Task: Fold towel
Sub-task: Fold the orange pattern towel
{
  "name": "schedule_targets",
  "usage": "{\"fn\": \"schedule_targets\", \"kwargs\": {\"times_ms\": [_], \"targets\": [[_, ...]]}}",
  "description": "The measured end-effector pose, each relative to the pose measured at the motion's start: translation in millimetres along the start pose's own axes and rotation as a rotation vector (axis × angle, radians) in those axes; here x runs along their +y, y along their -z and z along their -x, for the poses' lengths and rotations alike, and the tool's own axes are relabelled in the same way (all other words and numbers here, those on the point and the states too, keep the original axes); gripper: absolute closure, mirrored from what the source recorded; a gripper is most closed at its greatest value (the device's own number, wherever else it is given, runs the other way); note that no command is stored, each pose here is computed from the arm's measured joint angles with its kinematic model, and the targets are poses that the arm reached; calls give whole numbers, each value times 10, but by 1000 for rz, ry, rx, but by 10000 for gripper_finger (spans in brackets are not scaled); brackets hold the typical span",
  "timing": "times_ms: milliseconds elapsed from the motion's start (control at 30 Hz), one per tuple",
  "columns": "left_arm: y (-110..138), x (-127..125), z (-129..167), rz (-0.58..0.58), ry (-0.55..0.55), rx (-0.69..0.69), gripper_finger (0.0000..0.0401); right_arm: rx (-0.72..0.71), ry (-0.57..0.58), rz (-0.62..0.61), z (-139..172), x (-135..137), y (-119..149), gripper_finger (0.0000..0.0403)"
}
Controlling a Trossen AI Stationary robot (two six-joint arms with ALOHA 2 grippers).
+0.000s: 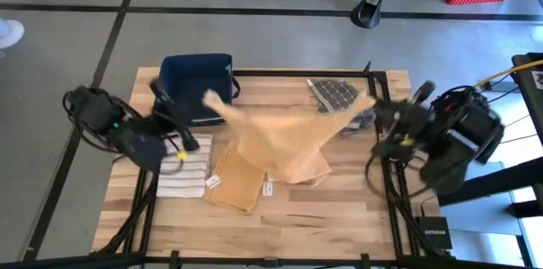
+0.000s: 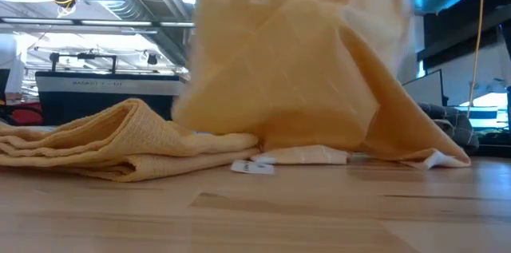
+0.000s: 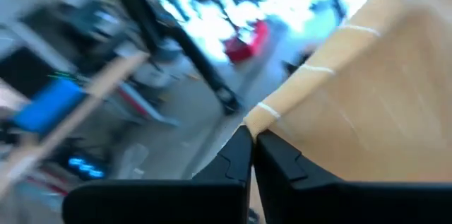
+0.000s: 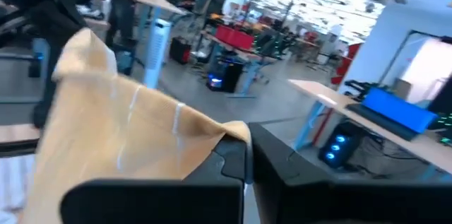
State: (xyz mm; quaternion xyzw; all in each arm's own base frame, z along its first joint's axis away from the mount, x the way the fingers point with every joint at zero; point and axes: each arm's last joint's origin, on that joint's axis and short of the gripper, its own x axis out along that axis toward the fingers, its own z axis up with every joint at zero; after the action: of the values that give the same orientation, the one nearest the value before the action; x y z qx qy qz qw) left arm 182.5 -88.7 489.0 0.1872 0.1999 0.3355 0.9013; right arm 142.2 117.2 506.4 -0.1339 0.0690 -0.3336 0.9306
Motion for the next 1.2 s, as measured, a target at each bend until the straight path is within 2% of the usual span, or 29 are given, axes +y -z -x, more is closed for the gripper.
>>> {"fn": "schedule_targets", "kwargs": {"times_ms": [67, 167, 367, 533, 767, 933, 1200], "targets": [[-28, 158, -9, 0, -76, -27, 396, 3, 25, 9, -35, -135, -89, 391], [-77, 338, -42, 0, -130, -37, 396, 20, 75, 26, -114, -314, -182, 391], [-267, 498, -142, -52, -206, -59, 396, 63, 192, 89, -261, -615, -289, 391], [-564, 631, -172, -57, -216, -177, 396, 83, 312, 127, -324, -835, -402, 391], [-852, 880, -75, -10, -309, -375, 396, 51, 275, 56, -295, -1049, -691, 391], [-895, 1029, -73, 1, -375, -449, 396, -11, 242, 51, -260, -1180, -905, 391], [-925, 1116, -291, -70, -413, -572, 396, -140, 221, 78, -174, -1436, -1074, 391]]}}
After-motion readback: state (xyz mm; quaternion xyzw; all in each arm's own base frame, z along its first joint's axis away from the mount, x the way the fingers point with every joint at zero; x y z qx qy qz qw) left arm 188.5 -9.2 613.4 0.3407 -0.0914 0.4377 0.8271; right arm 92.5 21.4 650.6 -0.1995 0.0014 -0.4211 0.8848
